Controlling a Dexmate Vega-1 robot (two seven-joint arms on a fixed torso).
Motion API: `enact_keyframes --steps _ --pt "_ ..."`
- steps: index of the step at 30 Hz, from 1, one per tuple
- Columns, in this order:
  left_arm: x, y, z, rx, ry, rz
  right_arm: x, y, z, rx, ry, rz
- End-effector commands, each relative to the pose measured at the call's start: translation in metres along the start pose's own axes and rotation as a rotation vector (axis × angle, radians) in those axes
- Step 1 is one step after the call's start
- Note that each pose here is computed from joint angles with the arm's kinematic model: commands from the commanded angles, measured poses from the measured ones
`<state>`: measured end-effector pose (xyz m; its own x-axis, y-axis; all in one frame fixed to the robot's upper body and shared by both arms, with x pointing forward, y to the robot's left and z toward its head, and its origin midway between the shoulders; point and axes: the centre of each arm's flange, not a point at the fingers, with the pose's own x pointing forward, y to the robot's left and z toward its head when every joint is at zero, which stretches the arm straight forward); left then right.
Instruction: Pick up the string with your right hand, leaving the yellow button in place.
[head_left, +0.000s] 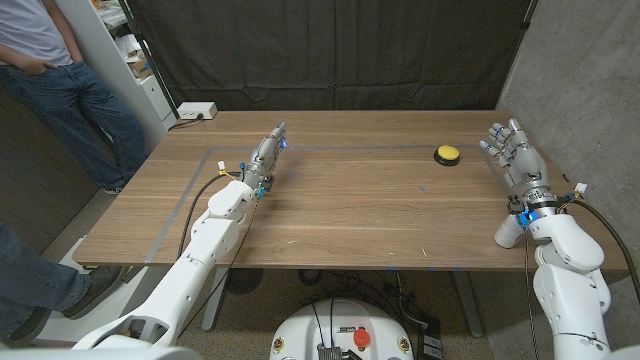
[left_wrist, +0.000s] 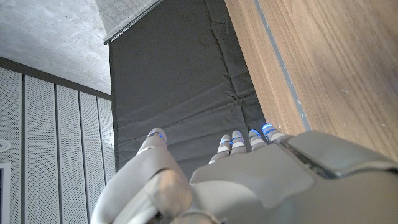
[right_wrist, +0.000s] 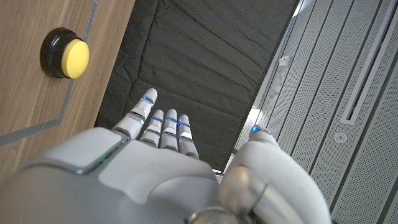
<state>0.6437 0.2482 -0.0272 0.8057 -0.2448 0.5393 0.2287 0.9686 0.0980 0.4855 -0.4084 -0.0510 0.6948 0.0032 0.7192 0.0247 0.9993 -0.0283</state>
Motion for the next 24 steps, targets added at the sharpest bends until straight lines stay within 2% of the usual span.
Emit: enact_keyframes --steps 1,24 --pt "-0.004 -0.005 0.003 0.012 -0.017 -0.02 -0.009 -0.007 0.003 -0.01 -0.003 -0.012" --pt "-0.011 -0.01 -0.001 0.013 -0.012 -0.033 -0.033 -0.024 0.004 -0.053 0.01 -0.051"
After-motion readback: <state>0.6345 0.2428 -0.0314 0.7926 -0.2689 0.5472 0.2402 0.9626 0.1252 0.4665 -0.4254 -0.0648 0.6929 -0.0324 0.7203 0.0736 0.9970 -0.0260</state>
